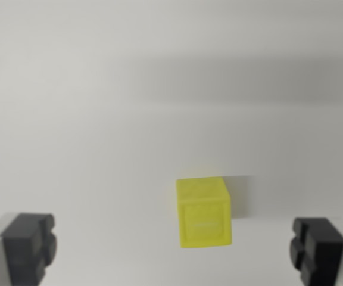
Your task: Pick yellow cube
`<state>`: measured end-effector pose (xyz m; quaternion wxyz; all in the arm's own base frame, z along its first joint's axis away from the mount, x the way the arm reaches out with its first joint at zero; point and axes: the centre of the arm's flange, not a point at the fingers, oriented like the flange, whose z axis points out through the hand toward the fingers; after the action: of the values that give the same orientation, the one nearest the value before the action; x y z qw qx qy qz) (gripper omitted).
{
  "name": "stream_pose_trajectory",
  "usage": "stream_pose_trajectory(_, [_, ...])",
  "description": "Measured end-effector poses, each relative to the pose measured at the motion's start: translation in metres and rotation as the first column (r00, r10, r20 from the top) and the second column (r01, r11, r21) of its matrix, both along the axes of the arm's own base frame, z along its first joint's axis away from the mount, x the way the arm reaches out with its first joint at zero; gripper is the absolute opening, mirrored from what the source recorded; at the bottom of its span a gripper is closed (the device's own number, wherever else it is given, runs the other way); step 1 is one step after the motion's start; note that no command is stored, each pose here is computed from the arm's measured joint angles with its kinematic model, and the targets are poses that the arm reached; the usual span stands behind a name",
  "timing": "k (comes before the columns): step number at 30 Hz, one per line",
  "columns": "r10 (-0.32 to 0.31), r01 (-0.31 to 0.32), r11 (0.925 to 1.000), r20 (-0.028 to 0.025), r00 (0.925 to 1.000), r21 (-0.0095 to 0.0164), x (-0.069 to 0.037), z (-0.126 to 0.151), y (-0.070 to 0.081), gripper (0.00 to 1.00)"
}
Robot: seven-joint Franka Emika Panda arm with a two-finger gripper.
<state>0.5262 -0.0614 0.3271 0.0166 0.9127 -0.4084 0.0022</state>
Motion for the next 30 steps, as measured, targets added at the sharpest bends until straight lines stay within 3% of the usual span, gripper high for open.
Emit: stream_pose_trajectory(30, [0.02, -0.02, 0.9997, 0.0026, 0.9998, 0.0097, -0.033, -0.05, -0.01, 1.0])
